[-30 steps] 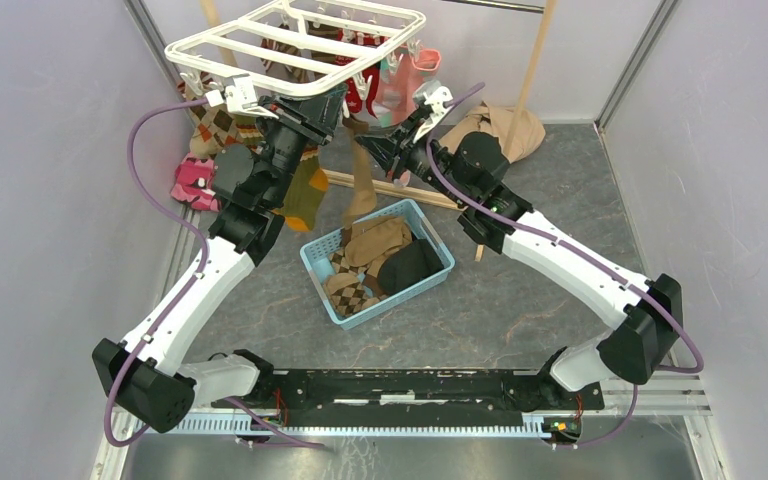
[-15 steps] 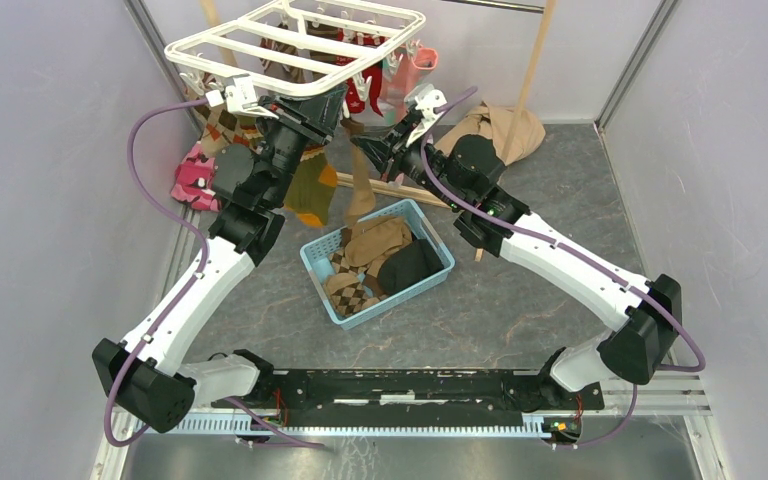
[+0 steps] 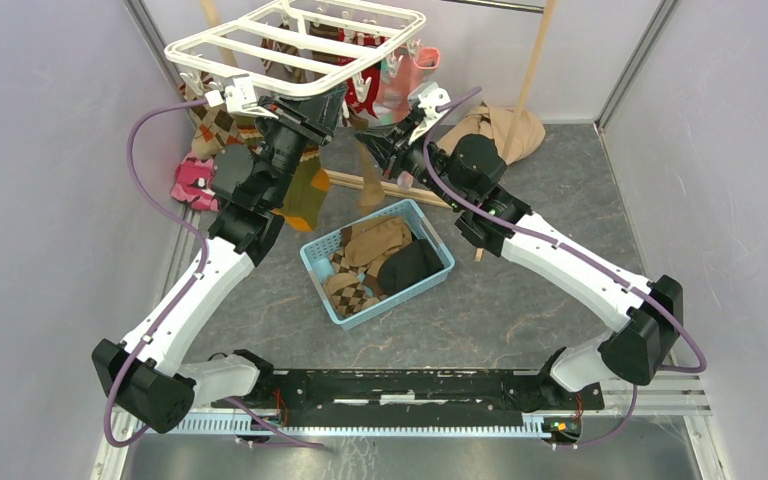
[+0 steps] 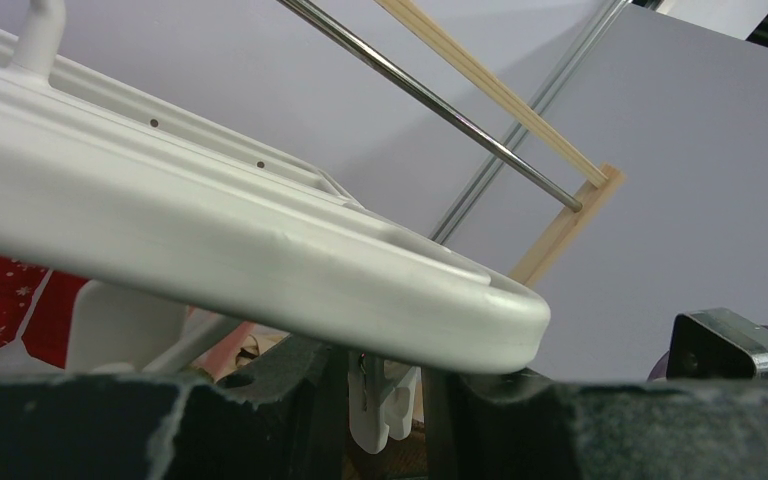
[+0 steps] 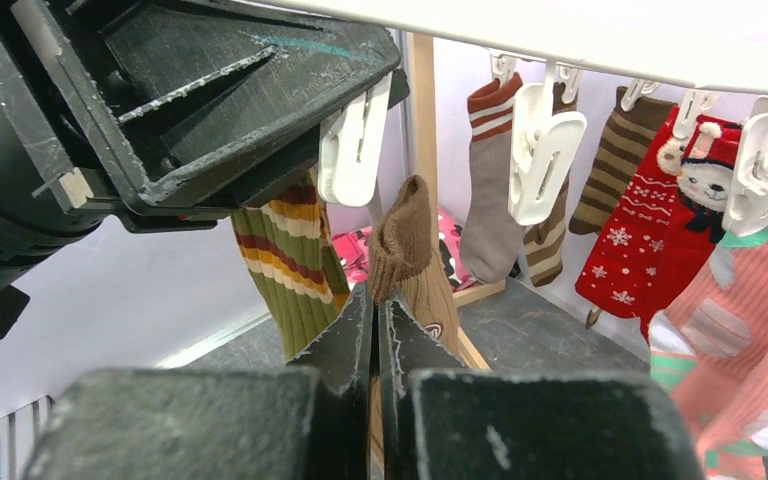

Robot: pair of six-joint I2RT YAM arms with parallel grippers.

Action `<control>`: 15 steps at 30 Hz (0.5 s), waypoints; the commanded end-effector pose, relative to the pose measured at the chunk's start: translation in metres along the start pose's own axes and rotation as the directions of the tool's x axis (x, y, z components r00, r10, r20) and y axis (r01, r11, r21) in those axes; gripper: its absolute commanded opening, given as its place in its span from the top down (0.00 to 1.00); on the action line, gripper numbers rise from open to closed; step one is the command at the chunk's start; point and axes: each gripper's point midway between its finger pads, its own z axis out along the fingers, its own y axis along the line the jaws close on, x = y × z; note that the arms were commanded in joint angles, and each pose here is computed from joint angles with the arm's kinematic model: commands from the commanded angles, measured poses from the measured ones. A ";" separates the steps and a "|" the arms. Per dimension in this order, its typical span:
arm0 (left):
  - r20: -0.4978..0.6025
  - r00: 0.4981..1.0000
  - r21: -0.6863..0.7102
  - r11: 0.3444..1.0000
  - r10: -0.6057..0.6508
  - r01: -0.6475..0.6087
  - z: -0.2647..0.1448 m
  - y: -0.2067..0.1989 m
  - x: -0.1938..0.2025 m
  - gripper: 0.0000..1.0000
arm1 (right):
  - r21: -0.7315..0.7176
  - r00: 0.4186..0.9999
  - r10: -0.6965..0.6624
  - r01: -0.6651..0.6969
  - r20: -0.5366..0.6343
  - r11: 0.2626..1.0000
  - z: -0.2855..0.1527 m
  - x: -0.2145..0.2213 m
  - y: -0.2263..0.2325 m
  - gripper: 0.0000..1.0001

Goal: Clip the socks to the hanger
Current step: Clamp the sock onto the hanger.

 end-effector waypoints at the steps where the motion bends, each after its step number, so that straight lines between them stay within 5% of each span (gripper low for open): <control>1: 0.053 0.998 0.002 0.999 -0.032 0.032 -0.003 -0.006 -0.019 0.79 | -0.011 0.993 -0.022 0.024 0.118 1.000 -0.006 -0.049 0.010 1.00; 15: 0.049 0.998 -0.004 0.999 -0.033 0.033 -0.003 -0.005 -0.017 0.79 | 0.009 0.989 -0.044 0.043 0.138 0.999 -0.005 -0.059 0.014 1.00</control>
